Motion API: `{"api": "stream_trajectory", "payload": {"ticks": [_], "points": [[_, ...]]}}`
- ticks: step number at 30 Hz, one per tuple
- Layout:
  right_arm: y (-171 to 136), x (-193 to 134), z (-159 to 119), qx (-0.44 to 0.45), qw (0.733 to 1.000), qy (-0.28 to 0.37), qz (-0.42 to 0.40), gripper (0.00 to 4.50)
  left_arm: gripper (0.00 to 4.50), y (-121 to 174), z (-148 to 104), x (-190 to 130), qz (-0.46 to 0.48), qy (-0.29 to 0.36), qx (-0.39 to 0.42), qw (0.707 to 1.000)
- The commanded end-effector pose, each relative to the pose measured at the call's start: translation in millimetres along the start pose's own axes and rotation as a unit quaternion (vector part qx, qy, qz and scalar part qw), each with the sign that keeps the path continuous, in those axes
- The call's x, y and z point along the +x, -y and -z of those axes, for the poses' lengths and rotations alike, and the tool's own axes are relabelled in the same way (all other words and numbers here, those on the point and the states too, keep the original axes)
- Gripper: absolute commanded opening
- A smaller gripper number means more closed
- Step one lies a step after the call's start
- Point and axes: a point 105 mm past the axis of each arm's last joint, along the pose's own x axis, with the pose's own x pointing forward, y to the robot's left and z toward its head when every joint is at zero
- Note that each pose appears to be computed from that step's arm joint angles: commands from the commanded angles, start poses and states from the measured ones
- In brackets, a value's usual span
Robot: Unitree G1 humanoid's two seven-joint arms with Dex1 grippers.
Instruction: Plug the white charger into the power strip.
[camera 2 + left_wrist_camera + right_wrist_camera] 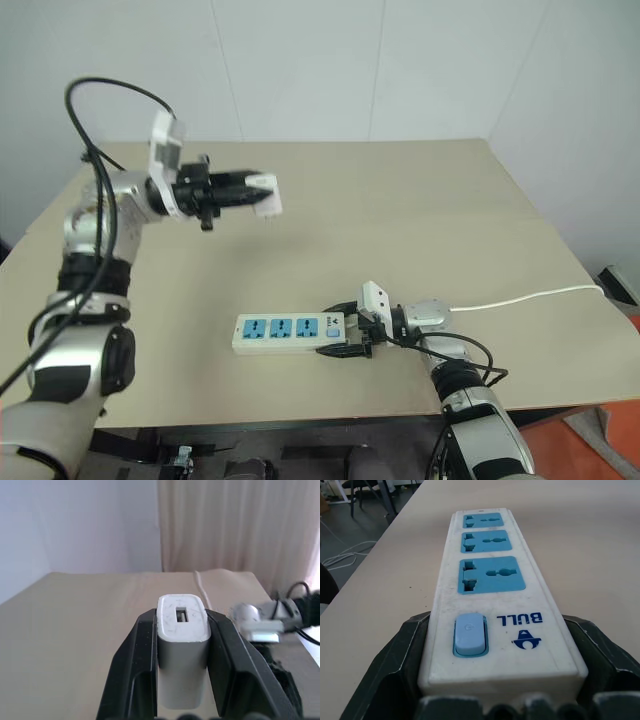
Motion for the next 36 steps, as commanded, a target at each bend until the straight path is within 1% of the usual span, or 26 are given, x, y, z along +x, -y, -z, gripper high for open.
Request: {"api": "stream_trajectory", "payload": {"ticks": [1,7,11,17,22,26,36], "points": [[-2,4,0,-0.003,1.000,-0.005,-0.012,3.42,1.00,15,-13,9,0.030,0.034,0.021,0.999],[-3,7,-1,-0.001,1.000,-0.001,-0.012,3.42,1.00,41,2,13,0.081,0.052,-0.012,0.995],[-3,9,-1,0.000,1.000,0.000,-0.014,3.42,1.00,52,19,17,0.102,0.029,-0.023,0.994],[-3,9,-1,-0.001,1.000,0.001,-0.013,3.42,1.00,65,37,17,0.118,0.007,-0.037,0.992],[-3,9,-1,0.000,1.000,0.000,-0.012,3.42,1.00,72,51,22,0.110,-0.002,-0.036,0.993],[-3,10,-1,-0.001,1.000,0.002,-0.012,3.42,1.00,76,56,27,0.110,0.000,-0.034,0.993],[-3,10,-1,-0.001,1.000,0.002,-0.012,3.42,1.00,83,74,27,0.107,-0.019,-0.027,0.994]]}}
